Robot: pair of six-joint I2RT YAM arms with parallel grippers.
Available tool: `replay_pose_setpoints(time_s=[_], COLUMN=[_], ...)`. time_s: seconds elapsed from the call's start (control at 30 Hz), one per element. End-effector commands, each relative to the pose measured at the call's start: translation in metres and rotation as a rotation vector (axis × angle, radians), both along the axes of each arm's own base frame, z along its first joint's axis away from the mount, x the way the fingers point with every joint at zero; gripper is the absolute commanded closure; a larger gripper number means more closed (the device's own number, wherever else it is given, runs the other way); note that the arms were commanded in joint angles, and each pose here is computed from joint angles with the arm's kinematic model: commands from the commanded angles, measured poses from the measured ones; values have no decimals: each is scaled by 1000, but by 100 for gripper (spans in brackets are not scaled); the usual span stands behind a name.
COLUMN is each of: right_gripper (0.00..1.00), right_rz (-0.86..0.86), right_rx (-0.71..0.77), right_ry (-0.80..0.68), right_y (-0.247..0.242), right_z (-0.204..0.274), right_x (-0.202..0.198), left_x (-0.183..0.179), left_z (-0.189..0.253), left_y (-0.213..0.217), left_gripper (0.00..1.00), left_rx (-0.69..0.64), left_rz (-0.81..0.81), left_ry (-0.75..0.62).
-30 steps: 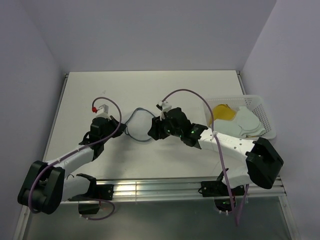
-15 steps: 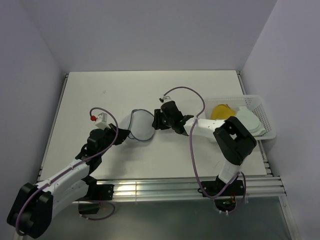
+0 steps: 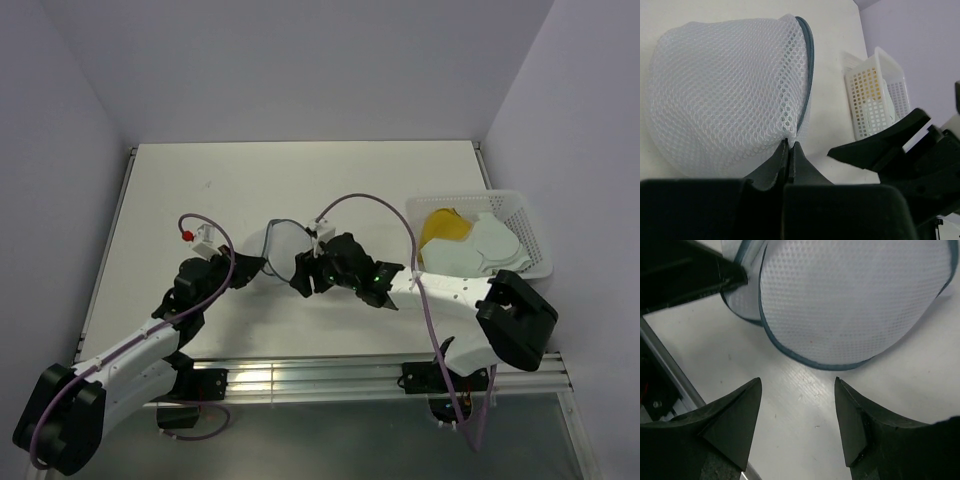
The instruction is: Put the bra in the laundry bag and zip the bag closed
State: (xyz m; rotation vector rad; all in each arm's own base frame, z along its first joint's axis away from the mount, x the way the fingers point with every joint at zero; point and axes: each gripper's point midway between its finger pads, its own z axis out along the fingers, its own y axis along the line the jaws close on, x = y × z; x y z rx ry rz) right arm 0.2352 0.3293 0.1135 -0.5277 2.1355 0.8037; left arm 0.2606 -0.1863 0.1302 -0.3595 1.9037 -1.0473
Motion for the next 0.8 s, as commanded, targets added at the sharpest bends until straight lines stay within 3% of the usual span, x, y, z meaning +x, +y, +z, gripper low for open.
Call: replay_pose_setpoints(time_s=[0.0,0.37,0.57,0.67,0.7,0.77], right_gripper=[33,35,44,58,72,86], right_rz=[58,3,-104,-137,-148,-164], right_rx=[-3,-210,-297,-361,-376,-373], right_ry=[-51,-145,-193,-197,-199,-211], right_y=[7,45,45,42,40,37], right_z=[-1,-12,-12,-17,-17,-13], right_x=[-6,4,17,21,21,21], left_x=[6,4,2,2,3,3], left_z=[30,29,25,26,27,26], left_y=[-9,-10,-8,-6,-4,-3], left_gripper=[100,100,100,100,100,100], left_rx=[-54,-38,-19,-15,-9,7], left_rz=[-22,-39,-38,-28,-23,-15], left_ry=[-67,-68,-62,-63,-68,-66])
